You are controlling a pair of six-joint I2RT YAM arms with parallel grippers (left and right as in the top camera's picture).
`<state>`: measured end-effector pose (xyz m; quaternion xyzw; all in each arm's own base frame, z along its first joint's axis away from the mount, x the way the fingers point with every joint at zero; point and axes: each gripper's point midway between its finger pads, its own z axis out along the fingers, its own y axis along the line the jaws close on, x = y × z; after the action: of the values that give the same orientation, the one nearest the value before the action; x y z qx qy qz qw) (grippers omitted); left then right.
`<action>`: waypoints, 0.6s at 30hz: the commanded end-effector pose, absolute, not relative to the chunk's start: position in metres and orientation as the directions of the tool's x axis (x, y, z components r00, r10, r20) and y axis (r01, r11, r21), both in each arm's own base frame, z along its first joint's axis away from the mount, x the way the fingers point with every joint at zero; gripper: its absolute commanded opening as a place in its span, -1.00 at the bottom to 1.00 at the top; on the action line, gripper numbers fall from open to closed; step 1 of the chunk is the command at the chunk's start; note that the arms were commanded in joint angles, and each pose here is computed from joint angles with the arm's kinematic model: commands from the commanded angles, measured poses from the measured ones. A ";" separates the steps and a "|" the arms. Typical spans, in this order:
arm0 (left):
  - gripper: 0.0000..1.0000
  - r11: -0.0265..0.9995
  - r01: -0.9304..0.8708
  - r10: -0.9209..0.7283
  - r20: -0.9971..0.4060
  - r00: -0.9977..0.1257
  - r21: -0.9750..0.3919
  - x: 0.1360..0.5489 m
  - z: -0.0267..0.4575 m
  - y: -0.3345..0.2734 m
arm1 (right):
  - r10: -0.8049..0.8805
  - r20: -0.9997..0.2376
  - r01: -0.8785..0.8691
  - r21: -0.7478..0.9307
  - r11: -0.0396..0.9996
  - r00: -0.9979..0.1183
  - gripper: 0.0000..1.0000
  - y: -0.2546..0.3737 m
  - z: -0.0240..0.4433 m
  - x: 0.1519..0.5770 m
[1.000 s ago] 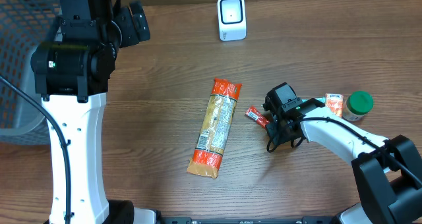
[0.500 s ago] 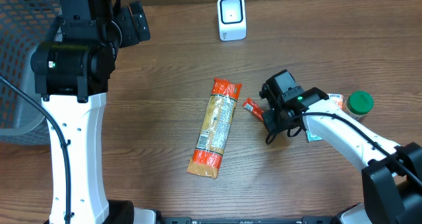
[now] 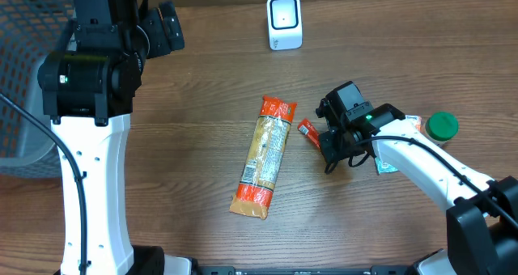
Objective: Scan the item barcode
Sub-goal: 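Lift the red snack stick upright with the right gripper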
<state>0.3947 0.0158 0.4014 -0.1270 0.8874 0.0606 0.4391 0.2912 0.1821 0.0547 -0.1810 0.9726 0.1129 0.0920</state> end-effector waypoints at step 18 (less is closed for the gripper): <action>1.00 0.960 -0.279 -0.157 -0.803 -0.575 0.012 0.393 0.406 0.019 | -0.297 -0.309 -0.369 0.210 0.905 -0.904 -0.93 0.190 0.084 0.304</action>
<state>0.3947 0.0158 0.4014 -0.1270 0.8874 0.0606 0.4391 0.2919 0.1827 0.0552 -0.1725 0.9739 0.1147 0.0928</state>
